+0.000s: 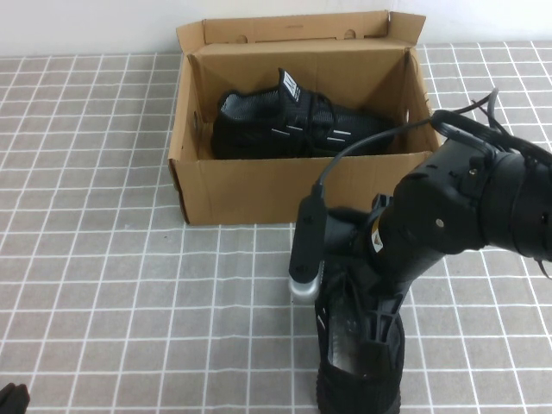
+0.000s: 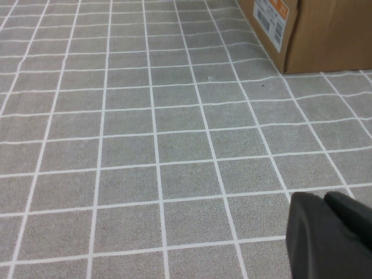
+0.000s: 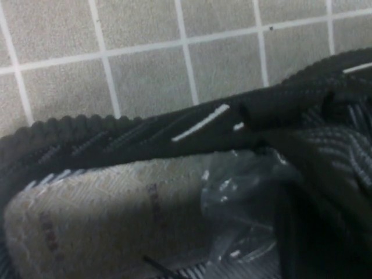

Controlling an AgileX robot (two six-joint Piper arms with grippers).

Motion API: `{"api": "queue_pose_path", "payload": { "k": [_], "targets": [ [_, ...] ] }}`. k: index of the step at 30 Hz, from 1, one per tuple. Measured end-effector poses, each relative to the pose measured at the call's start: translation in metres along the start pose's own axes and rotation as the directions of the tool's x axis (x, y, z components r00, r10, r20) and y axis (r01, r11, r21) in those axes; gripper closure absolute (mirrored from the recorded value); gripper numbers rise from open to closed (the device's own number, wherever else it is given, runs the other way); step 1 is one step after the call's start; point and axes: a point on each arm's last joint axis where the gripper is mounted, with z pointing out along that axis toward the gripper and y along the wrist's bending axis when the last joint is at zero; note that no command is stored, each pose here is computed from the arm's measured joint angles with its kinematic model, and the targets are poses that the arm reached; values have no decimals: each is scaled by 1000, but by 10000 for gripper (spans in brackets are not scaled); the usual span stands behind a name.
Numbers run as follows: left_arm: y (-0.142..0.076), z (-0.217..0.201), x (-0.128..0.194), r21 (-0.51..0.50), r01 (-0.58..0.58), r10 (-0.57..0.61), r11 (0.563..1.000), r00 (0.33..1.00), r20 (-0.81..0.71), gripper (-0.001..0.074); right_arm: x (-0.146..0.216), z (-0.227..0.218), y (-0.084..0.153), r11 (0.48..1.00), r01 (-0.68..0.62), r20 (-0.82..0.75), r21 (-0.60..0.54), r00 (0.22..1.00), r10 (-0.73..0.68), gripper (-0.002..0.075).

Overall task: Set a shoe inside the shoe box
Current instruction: Pick up the shoe from the table

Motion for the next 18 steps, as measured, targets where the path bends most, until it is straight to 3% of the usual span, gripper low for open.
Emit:
{"api": "queue_pose_path", "payload": {
  "k": [2,5,18],
  "targets": [
    [0,0,0,0,0,0,1000,1000,0,736,1,-2,0,1000,-12,-7,-3,1000,12,683],
    [0,0,0,0,0,0,1000,1000,0,736,2,-11,1,999,-38,1,5,999,38,722],
    [0,0,0,0,0,0,1000,1000,0,736,12,-120,21,996,-73,128,44,990,67,731]
  ]
}}
